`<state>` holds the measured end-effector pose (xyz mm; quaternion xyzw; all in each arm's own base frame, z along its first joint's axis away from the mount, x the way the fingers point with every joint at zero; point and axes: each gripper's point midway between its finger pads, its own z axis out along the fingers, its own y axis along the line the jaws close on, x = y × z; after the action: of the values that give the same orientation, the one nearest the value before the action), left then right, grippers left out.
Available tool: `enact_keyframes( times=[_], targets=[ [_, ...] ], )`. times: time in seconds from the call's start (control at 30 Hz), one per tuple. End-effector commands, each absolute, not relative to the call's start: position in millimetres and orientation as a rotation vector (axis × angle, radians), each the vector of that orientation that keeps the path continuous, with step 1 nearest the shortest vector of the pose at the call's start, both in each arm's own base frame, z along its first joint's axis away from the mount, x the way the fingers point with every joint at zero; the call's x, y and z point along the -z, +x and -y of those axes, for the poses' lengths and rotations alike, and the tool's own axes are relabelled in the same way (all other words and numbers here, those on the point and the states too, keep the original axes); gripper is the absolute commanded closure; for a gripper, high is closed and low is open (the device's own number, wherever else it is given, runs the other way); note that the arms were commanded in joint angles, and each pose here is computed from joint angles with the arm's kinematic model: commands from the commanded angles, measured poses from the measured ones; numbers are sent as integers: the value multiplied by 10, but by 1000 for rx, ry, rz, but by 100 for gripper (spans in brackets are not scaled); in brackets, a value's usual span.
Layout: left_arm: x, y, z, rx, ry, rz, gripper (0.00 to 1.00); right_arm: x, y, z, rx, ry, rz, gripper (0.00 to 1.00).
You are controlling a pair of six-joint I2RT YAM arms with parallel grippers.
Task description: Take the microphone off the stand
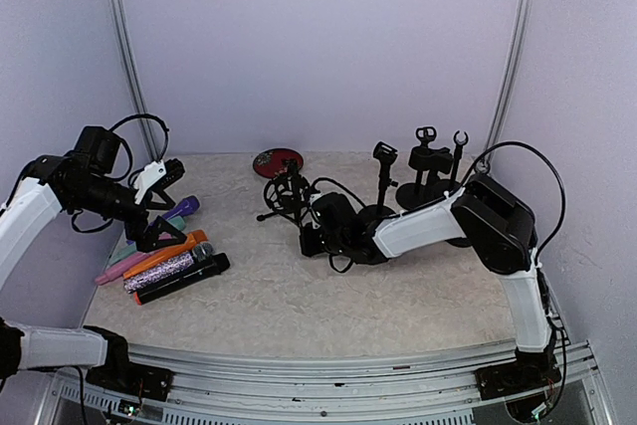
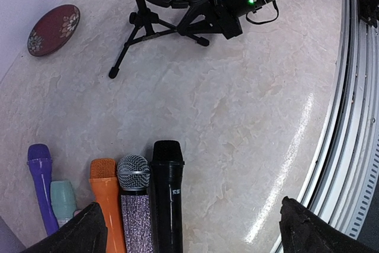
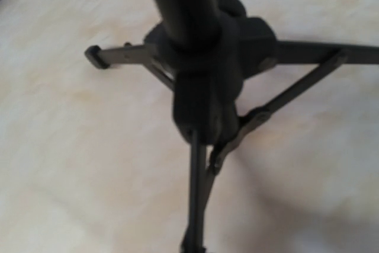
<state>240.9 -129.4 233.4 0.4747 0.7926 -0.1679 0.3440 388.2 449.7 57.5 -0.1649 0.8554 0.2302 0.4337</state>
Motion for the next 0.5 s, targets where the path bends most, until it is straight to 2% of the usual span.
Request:
enact_keyframes(
  times=[0.0,0.03,0.1,0.17,0.23,0.27,0.3,0.4,0.47],
  targets=[
    [-2309,2434,1244,422,1222,-2055,1,-620,4111,-4327,-454,-402,-2117,97],
    [-2283,2465,1226,413,1210,-2060,1,-681,4097,-4325,-455,-418,-2103,86],
    [-2247,2575,1158,375,1153,-2070,1,-863,4053,-4288,-468,-435,-2064,47],
    [-2235,2704,1087,335,1079,-2073,1,-1106,3982,-4199,-480,-433,-2016,25],
    [-2230,2858,1003,288,982,-2074,1,-1318,3886,-4090,-492,-434,-1979,7],
    [-2227,2934,961,264,932,-2072,1,-1424,3834,-4030,-501,-429,-1965,1],
    [-2218,3000,913,241,874,-2079,1,-1522,3758,-3983,-514,-433,-1951,0],
    [-2163,3154,820,199,759,-2065,1,-1775,3535,-3766,-512,-427,-1912,0],
    [-2118,3220,782,185,698,-2043,1,-1738,3374,-3505,-486,-412,-1921,0]
  ],
)
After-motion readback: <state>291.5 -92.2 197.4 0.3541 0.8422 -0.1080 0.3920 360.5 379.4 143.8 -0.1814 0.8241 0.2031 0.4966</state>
